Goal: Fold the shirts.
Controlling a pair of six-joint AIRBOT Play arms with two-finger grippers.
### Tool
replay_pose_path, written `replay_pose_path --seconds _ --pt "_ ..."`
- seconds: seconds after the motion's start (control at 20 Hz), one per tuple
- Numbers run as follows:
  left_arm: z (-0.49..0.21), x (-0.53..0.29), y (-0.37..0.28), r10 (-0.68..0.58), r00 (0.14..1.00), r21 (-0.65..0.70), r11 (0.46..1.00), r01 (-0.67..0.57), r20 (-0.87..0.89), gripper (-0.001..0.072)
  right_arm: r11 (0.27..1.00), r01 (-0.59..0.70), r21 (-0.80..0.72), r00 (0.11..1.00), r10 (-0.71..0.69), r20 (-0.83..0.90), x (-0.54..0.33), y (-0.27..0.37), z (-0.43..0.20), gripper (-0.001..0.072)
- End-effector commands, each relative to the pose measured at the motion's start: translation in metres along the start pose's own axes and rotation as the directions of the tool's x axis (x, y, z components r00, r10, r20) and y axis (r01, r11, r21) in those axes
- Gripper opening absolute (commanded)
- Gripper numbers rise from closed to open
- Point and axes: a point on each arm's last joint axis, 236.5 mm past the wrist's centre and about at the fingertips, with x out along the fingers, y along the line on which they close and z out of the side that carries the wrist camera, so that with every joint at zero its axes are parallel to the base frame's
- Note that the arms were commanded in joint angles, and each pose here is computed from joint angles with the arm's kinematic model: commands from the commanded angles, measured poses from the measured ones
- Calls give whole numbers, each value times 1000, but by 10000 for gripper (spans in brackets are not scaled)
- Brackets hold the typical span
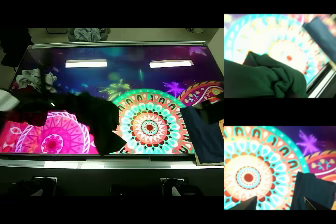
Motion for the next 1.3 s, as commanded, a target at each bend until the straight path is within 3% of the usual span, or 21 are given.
replay_pose_path --seconds 0.0,0.05,0.1,0.15,0.2,0.25,0.35,0.45,0.6,0.8,1.0,1.25 --pt "-126 62 78 92 973 -269 951 -149 -213 34 981 -190 51 968 195 -157 85 38 -29 675" --pt "-147 70 93 103 962 -375 906 -195 -252 34 963 -255 90 948 267 -173 115 54 -35 675" --pt "-154 71 102 100 956 -453 864 -222 -277 81 935 -329 133 921 349 -175 136 73 -37 675" --pt "-149 65 107 91 955 -496 838 -226 -281 388 895 -417 158 882 441 -166 151 94 -36 675" --pt "-135 53 112 87 960 -492 844 -213 -266 650 861 -484 159 849 506 -153 157 108 -31 677" --pt "-117 37 116 85 966 -470 861 -195 -245 685 839 -520 157 832 540 -129 163 115 -24 678" --pt "-84 -9 135 125 970 -436 876 -207 -210 682 841 -521 142 835 537 -116 173 114 -20 681" --pt "-73 -52 156 181 961 -445 857 -259 -211 682 848 -512 137 832 529 -166 177 112 -32 681" --pt "-111 -73 170 154 940 -495 818 -294 -303 681 811 -561 166 776 585 -236 179 127 -52 681" --pt "-178 -35 166 67 926 -578 764 -286 -370 681 774 -592 223 714 633 -300 188 147 -87 680" --pt "-187 10 160 40 971 -685 701 -196 -237 681 728 -629 274 658 685 -312 189 167 -106 680" --pt "-194 47 148 7 973 -708 685 -172 -229 681 726 -628 280 656 687 -312 191 169 -109 681"
